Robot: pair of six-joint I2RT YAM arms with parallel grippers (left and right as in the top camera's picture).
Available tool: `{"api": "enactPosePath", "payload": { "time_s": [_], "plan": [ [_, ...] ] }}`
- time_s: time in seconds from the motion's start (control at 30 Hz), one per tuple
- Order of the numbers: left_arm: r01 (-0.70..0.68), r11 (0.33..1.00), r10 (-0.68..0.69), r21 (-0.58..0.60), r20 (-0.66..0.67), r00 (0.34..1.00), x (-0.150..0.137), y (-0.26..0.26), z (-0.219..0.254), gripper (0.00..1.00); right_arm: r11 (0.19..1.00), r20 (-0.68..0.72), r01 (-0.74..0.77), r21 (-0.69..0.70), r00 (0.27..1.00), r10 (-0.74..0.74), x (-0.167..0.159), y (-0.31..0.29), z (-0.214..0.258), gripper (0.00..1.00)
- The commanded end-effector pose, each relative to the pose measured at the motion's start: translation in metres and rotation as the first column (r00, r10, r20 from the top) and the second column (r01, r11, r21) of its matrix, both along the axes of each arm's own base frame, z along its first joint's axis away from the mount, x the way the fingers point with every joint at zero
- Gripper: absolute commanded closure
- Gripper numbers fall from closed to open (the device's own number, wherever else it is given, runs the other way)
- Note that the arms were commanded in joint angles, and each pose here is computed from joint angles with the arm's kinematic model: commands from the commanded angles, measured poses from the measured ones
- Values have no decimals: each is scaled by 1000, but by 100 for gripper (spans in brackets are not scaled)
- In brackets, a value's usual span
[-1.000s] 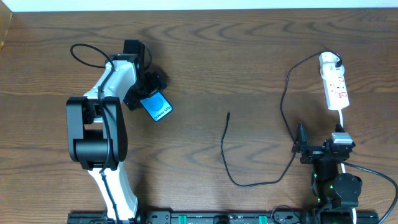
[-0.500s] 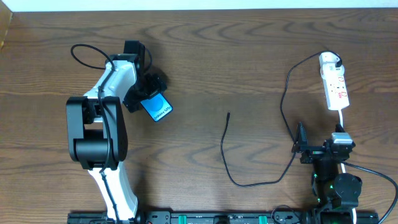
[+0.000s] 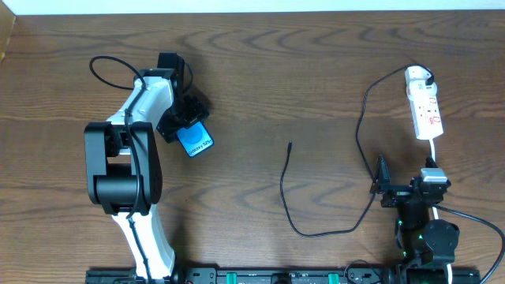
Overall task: Plug charger to phone and switch on socket
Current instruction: 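Lower the left gripper onto the blue phone's long edges, then close the left gripper on the blue phone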
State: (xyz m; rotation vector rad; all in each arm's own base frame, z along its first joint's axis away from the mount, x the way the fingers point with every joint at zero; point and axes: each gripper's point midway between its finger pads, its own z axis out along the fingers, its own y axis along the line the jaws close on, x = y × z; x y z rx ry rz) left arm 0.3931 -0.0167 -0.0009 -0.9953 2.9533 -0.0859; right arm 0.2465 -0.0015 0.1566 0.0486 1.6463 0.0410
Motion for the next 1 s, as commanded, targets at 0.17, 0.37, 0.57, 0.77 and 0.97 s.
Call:
{"api": "enactPosePath", "payload": {
  "time_s": [0.17,0.37,0.57,0.77,0.97],
  "plan": [
    [-4,999,5,40,-32,999,-4,7,-11,14,1000,0,-18,-11,1000,18,0,4,0,1],
    [59,997,-58,44,-32,998,-4,8,-11,14,1000,0,-18,-11,1000,18,0,4,0,1],
    [59,997,-58,44,-32,998,-4,8,-11,7,1000,0,-18,-11,1000,18,0,4,0,1],
    [60,997,-59,44,-34,998,-4,8,-11,5,1000,0,-18,-11,1000,18,0,4,0,1],
    [74,996,-73,39,-34,997,-4,7,-11,5,1000,0,-18,-11,1000,18,0,4,0,1]
  ]
}}
